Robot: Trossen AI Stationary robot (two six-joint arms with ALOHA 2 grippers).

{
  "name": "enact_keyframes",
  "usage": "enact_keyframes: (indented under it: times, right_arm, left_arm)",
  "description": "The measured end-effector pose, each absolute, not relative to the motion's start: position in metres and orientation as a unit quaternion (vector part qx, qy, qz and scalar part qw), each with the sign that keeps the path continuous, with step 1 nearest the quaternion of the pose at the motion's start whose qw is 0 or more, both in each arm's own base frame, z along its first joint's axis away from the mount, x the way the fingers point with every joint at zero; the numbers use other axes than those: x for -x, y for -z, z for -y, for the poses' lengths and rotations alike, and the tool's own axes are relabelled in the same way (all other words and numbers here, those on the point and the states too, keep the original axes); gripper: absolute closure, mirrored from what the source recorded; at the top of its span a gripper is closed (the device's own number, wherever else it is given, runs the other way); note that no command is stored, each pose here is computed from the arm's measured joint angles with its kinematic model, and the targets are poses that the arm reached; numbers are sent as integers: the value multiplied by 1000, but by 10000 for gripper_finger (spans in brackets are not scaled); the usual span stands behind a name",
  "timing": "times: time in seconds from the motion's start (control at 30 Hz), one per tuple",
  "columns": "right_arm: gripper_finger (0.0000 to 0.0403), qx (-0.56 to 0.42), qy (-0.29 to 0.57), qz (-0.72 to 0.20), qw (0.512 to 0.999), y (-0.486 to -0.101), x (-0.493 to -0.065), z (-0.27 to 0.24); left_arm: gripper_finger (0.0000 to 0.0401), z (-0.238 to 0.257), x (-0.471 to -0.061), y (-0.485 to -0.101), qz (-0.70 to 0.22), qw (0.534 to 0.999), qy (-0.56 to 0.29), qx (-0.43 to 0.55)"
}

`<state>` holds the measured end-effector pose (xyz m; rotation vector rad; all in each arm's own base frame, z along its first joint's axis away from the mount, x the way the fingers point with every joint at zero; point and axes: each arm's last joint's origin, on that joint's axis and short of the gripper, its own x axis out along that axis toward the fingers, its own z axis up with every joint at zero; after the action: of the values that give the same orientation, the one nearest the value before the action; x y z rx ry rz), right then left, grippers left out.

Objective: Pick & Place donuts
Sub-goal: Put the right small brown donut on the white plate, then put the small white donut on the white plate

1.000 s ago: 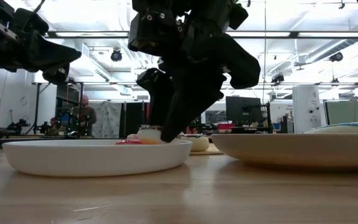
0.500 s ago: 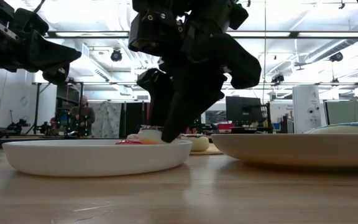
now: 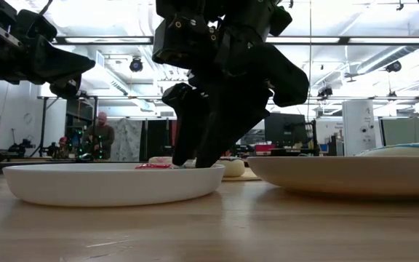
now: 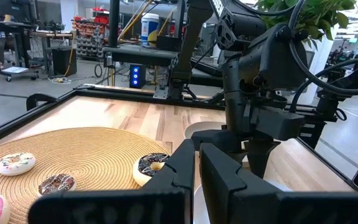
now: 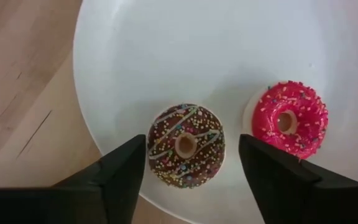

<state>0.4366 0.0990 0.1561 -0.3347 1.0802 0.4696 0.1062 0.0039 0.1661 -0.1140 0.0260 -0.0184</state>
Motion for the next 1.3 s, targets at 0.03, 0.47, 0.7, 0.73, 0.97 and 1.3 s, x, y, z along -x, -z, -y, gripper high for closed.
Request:
enact_keyframes:
  times: [0.03,0.47,0.7,0.73,0.97,1.3]
  right_arm:
    - [146,157,-221,-507,818,-156,-437,-99]
    - [126,157,-221,-522,809,-162,-435,-99]
    - [136,159,-217,-515,814,-183,-436,-98]
    - [137,159,-217,-509,817,-188,-435,-98]
    - [145,137,-193,-485,842,-216,-430,-84]
    - [146,86,-136,-503,849,-216,-421,-41]
  left_arm:
    - [401,-4,-106,-166,-13,998,9,57]
    - [401,-4,-106,-166,-13,998,9,57]
    - [401,-4,-106,-166,-13,998,10,57]
    - [401,-4,-106,-166,-13,998,10,57]
    - [401,-4,-106,-166,-13,998,10,57]
    - [401,-4,-106,-166,-13,998,9,57]
